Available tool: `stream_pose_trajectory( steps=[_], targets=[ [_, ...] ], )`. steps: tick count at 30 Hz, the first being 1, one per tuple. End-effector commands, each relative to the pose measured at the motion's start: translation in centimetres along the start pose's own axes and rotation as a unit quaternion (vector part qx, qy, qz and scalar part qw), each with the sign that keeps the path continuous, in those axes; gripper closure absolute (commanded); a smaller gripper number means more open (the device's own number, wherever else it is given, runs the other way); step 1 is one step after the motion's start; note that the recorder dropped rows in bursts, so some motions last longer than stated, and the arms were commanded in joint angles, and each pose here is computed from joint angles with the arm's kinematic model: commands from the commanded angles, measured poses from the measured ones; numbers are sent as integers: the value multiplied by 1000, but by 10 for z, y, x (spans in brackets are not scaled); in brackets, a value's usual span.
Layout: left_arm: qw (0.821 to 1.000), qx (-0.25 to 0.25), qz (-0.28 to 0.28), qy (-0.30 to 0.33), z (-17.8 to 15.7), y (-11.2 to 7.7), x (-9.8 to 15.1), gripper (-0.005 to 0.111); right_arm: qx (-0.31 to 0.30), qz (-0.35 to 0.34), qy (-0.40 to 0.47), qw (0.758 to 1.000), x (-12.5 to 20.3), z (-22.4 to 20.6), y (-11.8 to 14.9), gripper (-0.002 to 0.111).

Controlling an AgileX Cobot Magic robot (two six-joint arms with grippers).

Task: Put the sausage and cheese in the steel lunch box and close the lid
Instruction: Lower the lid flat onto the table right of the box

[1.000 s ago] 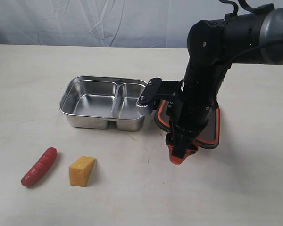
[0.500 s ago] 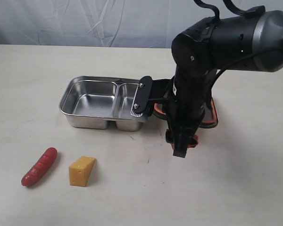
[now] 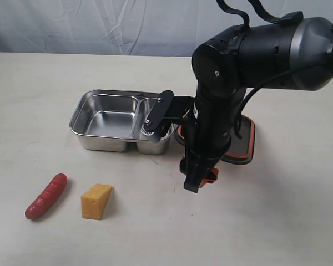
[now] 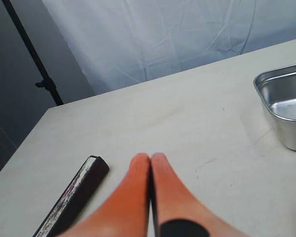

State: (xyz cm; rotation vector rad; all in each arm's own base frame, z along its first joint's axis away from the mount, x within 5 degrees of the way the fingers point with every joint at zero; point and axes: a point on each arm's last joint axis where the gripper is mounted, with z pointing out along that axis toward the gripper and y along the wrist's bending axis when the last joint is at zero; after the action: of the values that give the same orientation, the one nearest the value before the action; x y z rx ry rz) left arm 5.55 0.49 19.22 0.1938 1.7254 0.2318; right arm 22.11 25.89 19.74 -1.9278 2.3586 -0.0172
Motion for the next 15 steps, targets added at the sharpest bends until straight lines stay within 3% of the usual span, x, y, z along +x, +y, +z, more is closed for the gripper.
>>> stream_pose_trajectory(
  steps=[1, 6, 11, 15],
  targets=[
    [1000, -1, 0, -11, 0, 0, -1, 107, -27, -8, -30, 999, -2, -3, 2, 42],
    [1000, -1, 0, -18, 0, 0, -2, 107, -111, 28, -25, 993, 4, -5, 8, 42],
    [1000, -1, -2, -27, 0, 0, -4, 107, -153, 25, 23, 988, 12, -7, 15, 42],
    [1000, -1, -2, -27, 0, 0, -4, 107, -72, 32, 55, 995, 18, -4, 2, 42]
  ],
)
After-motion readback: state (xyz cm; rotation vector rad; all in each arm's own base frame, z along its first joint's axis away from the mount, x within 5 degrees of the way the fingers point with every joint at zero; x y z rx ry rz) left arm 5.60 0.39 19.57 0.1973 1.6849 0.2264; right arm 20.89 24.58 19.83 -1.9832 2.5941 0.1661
